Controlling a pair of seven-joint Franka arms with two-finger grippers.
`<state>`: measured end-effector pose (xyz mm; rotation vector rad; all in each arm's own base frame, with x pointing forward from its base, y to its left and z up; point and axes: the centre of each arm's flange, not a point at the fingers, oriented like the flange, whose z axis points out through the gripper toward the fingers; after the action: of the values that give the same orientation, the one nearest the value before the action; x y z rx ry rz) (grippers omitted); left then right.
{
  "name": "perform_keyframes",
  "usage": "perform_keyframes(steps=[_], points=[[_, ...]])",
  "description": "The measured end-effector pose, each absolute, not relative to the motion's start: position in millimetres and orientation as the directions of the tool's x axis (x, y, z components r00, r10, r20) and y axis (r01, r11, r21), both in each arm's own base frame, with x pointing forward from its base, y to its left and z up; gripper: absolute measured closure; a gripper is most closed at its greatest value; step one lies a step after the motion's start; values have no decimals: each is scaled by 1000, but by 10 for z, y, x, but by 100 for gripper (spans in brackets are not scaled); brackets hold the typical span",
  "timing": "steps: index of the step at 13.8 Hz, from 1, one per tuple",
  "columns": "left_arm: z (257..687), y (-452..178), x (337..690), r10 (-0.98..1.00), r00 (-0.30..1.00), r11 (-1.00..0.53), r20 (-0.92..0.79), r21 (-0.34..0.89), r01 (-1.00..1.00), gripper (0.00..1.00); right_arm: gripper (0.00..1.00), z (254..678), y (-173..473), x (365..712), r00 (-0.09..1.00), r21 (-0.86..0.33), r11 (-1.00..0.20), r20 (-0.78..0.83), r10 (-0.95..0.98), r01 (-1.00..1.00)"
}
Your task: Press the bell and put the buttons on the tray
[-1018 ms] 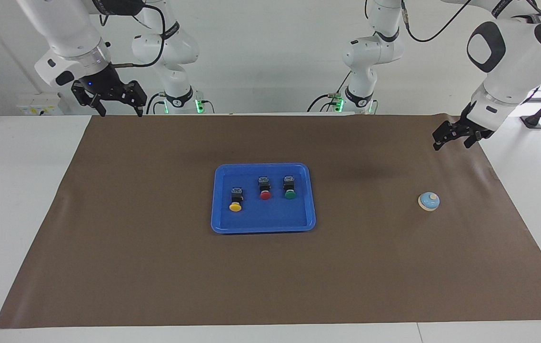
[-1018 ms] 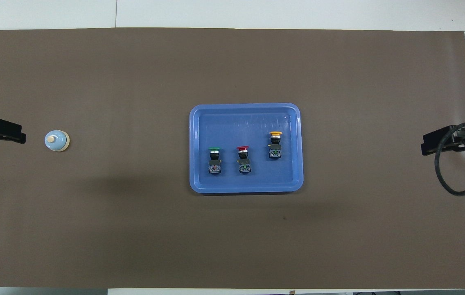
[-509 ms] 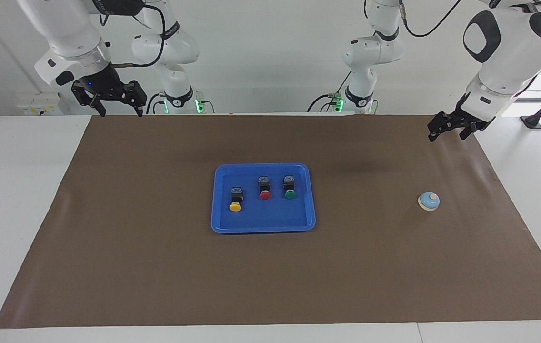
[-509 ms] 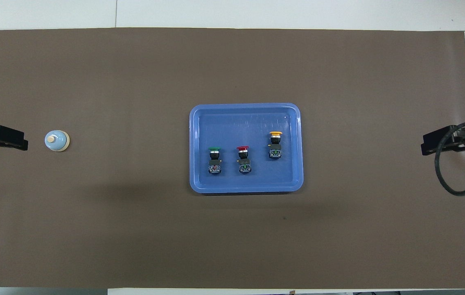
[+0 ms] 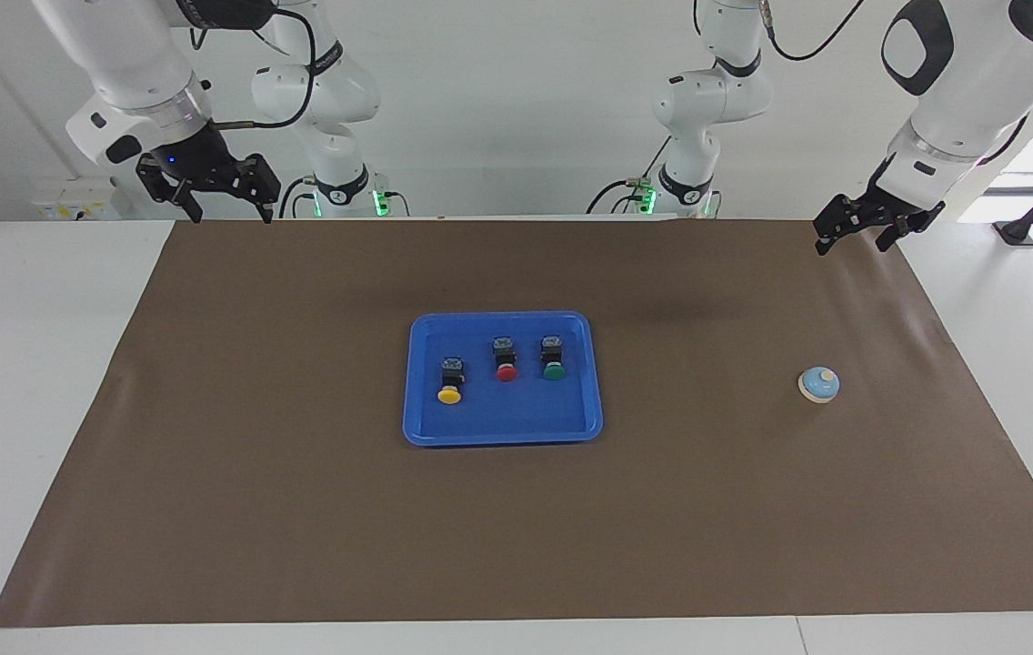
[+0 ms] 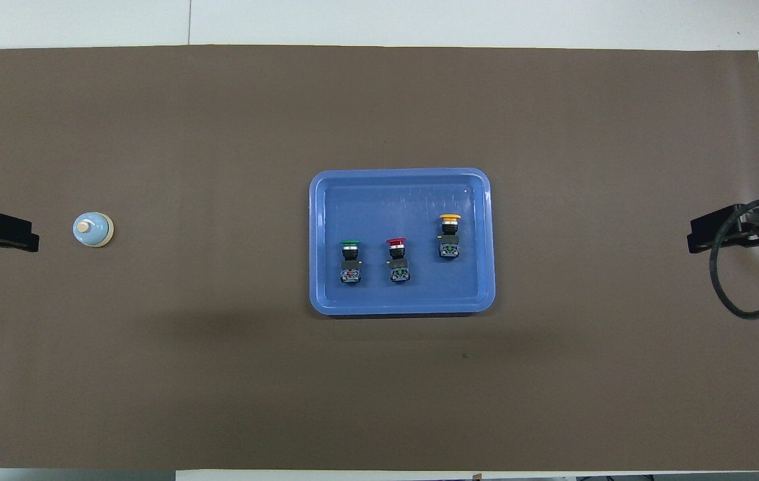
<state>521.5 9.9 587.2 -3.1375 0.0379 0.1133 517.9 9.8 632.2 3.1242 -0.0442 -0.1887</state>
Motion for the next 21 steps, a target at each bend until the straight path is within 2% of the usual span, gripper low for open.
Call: perform_keyframes(steps=[4, 21], points=[[5886, -162, 5212, -55, 996, -998, -71, 0, -55, 0, 0, 6322, 98, 5178, 992, 13, -1000, -120, -29, -28], [5988, -139, 5190, -49, 997, -999, -59, 0, -49, 0, 0, 6322, 98, 5178, 992, 13, -1000, -120, -29, -28]])
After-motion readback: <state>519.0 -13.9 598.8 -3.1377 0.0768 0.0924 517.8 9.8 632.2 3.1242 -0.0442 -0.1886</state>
